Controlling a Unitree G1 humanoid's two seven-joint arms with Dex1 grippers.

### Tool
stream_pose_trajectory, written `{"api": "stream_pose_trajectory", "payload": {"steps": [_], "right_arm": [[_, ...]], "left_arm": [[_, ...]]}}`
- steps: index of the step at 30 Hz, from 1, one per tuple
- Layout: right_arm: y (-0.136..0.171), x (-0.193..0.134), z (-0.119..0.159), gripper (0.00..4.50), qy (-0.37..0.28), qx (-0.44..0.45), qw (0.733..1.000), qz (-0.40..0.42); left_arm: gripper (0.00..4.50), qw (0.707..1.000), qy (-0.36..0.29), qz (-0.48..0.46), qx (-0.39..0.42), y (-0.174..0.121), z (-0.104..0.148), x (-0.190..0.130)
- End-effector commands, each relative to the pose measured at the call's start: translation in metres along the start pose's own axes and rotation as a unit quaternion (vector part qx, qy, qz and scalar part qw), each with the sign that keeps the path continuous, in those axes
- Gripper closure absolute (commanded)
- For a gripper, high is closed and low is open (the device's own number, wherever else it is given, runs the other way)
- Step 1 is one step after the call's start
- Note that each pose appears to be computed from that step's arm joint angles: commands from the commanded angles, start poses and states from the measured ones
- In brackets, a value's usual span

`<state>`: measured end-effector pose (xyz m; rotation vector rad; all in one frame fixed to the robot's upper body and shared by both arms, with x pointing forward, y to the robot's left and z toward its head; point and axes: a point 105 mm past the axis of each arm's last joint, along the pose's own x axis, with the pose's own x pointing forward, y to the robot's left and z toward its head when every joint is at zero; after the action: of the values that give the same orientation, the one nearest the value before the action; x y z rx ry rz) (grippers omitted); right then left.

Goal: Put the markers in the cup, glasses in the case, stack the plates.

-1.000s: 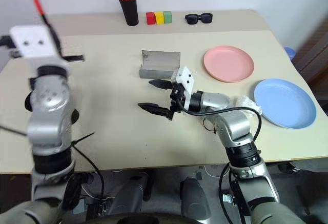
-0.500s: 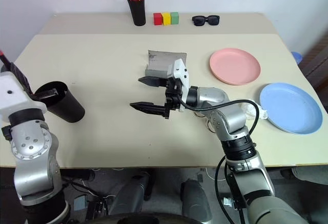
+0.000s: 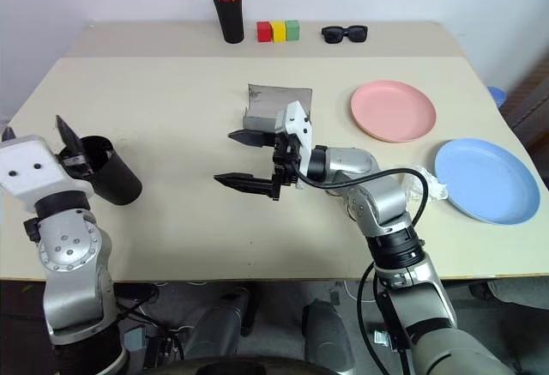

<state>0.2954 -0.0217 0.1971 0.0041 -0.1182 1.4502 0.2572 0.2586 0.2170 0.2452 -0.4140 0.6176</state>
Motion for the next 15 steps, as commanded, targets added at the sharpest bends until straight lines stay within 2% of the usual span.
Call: {"api": "stream_pose_trajectory", "payload": {"steps": [1, 4, 8, 10, 11, 15], "right_arm": [[0.005, 0.001, 0.009, 0.0, -0.015, -0.021, 1.0, 0.006], [0.005, 0.001, 0.009, 0.0, -0.014, -0.022, 1.0, 0.003], [0.001, -0.002, 0.007, 0.0, -0.009, -0.025, 1.0, -0.012], [-0.002, -0.005, 0.006, 0.0, -0.005, -0.025, 0.999, -0.024], [-0.004, -0.005, 0.006, 0.0, -0.004, -0.026, 0.999, -0.029], [-0.011, -0.011, 0.0, 0.0, 0.01, -0.029, 0.998, -0.058]], "left_arm": [[0.34, 1.0, -0.027, 0.004, -0.007, -0.002, 0.015, 0.0], [0.34, 0.999, -0.032, -0.004, -0.018, -0.007, 0.021, 0.002], [0.34, 0.99, -0.048, -0.113, -0.074, -0.048, 0.045, 0.017], [0.34, 0.973, -0.034, -0.207, -0.095, -0.08, 0.051, 0.021], [0.16, 0.964, -0.023, -0.25, -0.09, -0.094, 0.051, 0.022], [0.16, 0.897, 0.052, -0.436, -0.042, -0.153, 0.028, 0.022]]}}
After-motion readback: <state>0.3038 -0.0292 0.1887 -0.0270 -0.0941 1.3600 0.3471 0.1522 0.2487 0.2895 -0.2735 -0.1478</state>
